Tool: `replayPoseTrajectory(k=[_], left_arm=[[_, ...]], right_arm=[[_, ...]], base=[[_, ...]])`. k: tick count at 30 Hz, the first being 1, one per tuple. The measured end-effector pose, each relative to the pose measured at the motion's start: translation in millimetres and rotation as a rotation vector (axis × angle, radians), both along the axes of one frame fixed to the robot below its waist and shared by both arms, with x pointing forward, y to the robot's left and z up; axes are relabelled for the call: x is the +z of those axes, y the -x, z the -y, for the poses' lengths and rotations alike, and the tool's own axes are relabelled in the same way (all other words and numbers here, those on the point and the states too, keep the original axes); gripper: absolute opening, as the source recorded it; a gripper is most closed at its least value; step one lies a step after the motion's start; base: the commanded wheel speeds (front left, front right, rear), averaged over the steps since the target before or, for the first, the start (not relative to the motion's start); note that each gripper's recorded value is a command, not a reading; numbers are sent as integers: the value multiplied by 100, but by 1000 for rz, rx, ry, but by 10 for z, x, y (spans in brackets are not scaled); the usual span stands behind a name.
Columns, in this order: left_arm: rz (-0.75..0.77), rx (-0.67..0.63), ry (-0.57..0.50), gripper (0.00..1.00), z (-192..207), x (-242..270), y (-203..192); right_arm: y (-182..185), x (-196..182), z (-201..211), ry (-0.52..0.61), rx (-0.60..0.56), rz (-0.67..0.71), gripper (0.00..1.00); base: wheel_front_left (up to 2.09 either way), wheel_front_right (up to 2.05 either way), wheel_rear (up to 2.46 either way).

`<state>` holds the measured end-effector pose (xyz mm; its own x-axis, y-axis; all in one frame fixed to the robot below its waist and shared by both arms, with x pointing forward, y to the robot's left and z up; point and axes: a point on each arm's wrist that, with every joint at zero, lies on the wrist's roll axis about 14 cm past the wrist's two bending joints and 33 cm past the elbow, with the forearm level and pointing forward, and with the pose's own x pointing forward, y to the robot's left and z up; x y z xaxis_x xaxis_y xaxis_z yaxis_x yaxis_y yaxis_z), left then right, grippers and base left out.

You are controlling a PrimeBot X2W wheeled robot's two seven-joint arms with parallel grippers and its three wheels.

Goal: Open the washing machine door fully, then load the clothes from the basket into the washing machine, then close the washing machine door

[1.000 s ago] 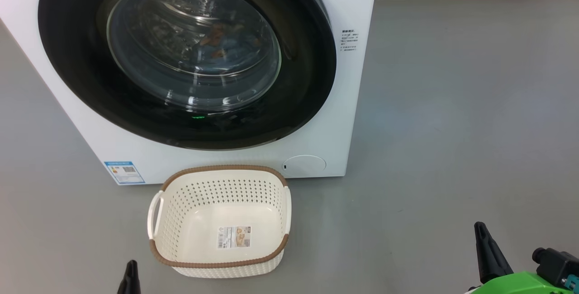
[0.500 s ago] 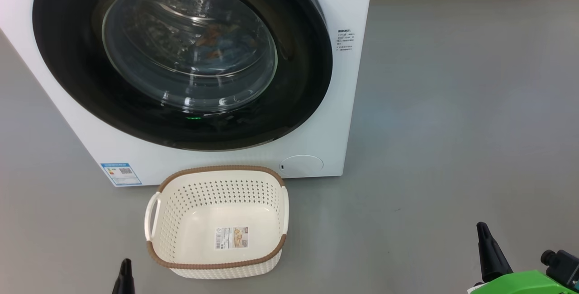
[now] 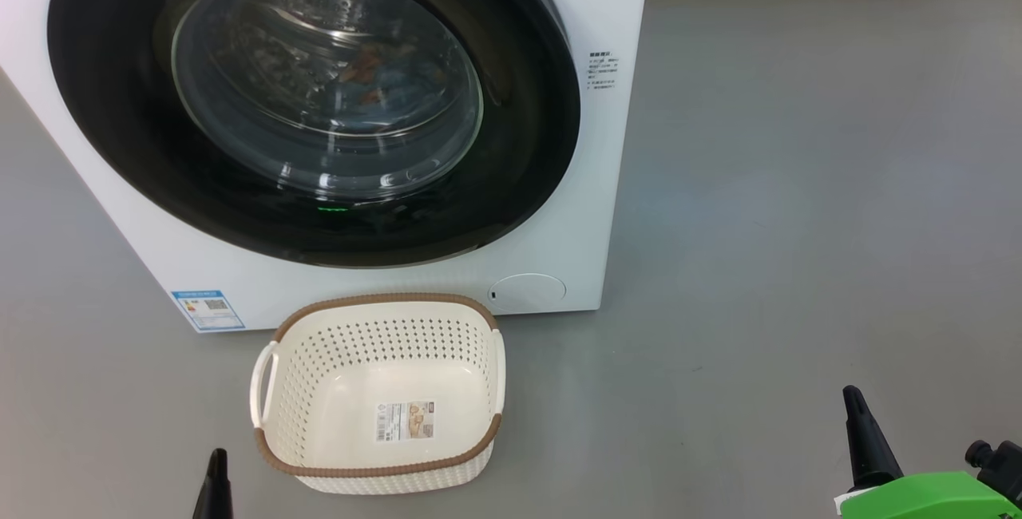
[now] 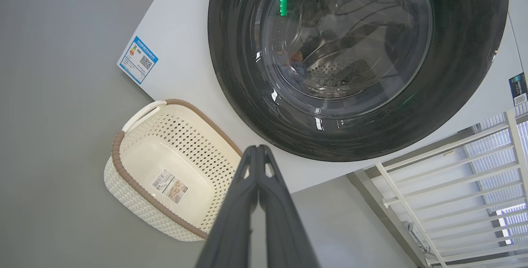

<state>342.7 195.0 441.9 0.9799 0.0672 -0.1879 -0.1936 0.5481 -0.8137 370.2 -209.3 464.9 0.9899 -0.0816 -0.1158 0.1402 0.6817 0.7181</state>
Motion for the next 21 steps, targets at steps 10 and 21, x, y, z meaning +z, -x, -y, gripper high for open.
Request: replayPoseTrajectory(k=[10,21], left_arm=[[10,2,79,0,9,40,-53],[24,8,188,0,21,86,-102]], right_arm=[[11,-13,4,-113,-13,-1,0],[12,-5,-12,-242,-20,5,0]], base=[[0,0,0],[0,0,0]])
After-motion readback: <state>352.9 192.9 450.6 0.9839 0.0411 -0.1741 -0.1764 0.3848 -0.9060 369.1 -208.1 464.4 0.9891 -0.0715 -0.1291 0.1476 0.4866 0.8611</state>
